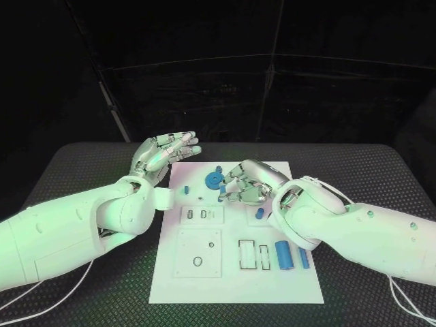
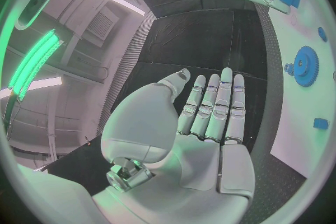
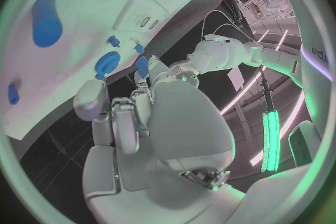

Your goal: Assemble the parts on the task board

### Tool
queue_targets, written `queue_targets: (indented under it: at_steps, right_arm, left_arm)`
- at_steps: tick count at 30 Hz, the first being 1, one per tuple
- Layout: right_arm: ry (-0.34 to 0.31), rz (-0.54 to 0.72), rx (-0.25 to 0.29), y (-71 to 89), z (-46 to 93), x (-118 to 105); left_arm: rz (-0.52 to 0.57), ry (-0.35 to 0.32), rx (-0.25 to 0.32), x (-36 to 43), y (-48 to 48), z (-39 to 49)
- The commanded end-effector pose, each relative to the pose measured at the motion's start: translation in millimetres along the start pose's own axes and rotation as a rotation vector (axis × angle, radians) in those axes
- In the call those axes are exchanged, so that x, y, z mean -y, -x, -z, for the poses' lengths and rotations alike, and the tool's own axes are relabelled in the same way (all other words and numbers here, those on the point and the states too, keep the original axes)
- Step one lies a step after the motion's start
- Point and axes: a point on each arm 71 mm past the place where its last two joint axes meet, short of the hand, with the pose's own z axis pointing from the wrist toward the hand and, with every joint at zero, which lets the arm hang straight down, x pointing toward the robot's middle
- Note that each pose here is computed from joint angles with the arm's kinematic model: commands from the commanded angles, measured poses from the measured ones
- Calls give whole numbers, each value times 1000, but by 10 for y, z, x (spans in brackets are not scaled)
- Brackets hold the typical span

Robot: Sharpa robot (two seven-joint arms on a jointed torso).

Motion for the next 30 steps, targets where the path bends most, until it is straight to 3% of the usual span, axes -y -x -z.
queue_targets:
  at_steps: [1, 15, 30]
  right_arm:
    - [-9, 61, -34, -99, -31, -47]
    - [34, 176, -113, -510, -113, -207]
    - [15, 215, -112, -570, -115, -184]
  left_arm:
    - [19, 0, -11, 6, -16, -10]
    - [20, -1, -11, 3, -12, -24]
    - [22, -1, -13, 5, -19, -22]
